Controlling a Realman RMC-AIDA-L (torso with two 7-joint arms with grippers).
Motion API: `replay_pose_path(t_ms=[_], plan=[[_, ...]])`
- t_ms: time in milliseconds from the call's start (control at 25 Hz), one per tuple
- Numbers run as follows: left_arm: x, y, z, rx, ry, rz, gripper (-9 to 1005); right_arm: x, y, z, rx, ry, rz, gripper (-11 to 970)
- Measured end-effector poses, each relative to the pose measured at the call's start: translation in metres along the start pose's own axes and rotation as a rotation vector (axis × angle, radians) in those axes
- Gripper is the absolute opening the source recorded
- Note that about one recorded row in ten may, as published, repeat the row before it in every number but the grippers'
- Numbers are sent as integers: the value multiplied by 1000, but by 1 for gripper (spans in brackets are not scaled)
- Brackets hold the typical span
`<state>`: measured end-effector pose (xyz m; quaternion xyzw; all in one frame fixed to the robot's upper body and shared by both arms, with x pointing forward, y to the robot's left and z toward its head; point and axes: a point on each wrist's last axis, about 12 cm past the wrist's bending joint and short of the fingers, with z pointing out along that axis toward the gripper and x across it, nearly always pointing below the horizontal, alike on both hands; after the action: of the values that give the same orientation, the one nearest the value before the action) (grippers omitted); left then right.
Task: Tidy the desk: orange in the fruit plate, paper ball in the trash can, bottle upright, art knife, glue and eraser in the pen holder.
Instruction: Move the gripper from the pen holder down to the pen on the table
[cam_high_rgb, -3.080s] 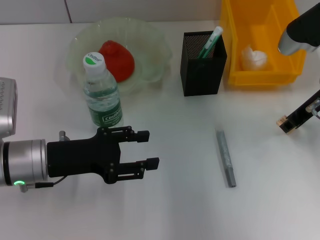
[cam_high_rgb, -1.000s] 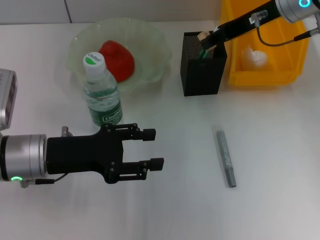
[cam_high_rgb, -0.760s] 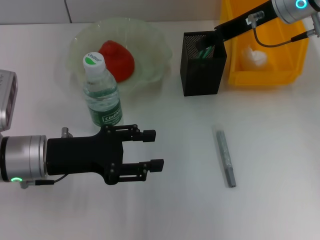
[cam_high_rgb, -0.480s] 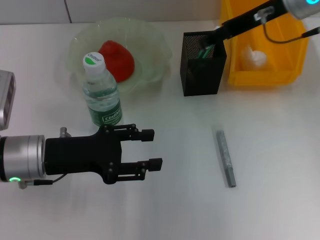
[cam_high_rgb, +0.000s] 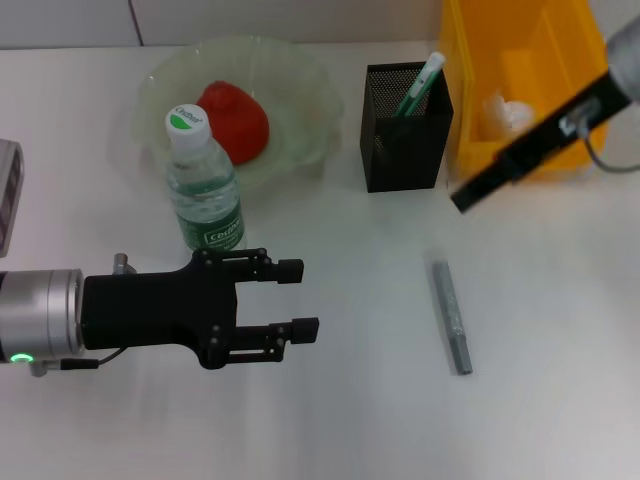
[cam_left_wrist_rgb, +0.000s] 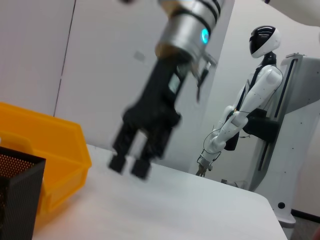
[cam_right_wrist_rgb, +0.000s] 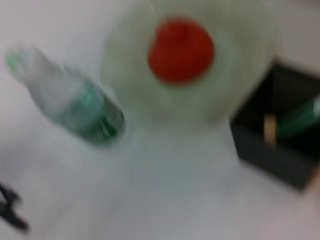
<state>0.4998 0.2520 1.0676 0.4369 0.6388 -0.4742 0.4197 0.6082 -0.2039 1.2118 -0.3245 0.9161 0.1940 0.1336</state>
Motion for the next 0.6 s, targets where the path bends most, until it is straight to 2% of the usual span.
replay_pose_path(t_ms=[240, 400, 600], plan=[[-1, 1, 4, 5, -1, 3, 688, 2, 12, 34, 77, 126, 3, 630], [0, 0, 4, 3, 0, 4, 687, -3, 26, 54, 140, 187, -38, 628], [2, -1, 3, -2, -1, 3, 687, -6, 35, 68, 170, 211, -60, 625]])
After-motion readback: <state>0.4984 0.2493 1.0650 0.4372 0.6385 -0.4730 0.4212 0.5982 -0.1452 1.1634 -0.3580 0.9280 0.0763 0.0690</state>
